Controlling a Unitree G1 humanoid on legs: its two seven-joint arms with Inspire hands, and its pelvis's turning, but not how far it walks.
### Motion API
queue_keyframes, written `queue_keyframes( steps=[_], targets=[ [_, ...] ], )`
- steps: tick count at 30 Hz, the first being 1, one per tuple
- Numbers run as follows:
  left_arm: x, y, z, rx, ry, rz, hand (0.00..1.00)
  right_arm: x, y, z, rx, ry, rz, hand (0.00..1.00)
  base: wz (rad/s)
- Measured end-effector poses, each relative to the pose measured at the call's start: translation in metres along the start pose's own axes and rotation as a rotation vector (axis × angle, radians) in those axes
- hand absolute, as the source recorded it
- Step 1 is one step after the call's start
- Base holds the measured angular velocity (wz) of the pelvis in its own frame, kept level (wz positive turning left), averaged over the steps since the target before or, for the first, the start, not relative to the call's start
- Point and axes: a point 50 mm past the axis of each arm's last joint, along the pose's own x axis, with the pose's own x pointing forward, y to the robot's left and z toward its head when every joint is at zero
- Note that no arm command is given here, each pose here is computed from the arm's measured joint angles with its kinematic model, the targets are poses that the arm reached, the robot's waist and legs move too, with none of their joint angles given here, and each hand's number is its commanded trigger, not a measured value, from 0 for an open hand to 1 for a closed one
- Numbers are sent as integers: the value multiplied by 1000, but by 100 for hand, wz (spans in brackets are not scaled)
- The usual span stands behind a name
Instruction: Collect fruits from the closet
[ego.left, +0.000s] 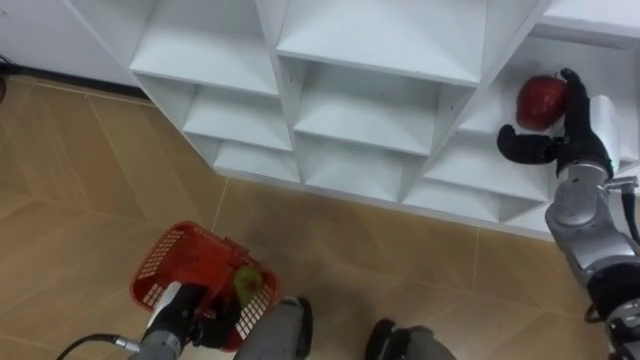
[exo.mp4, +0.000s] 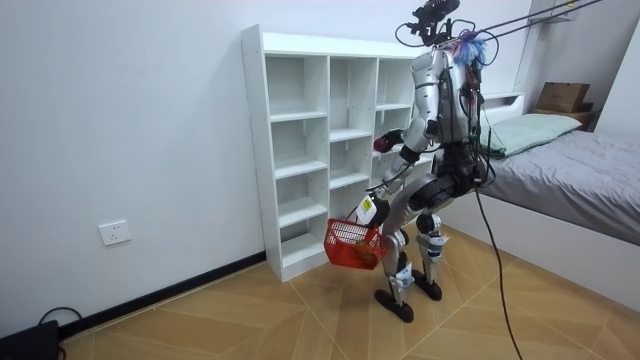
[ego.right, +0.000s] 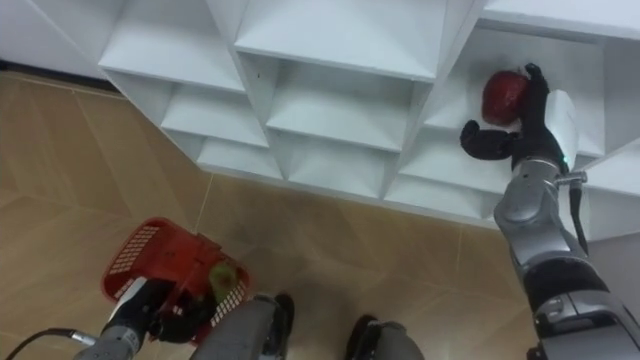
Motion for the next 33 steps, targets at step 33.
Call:
queue_keyframes(
  steps=[33],
  targets=[
    [-4, 0, -1, -11, -13, 9, 100, -5, 2, -8, 1, 11, 19, 100, -1]
  ],
)
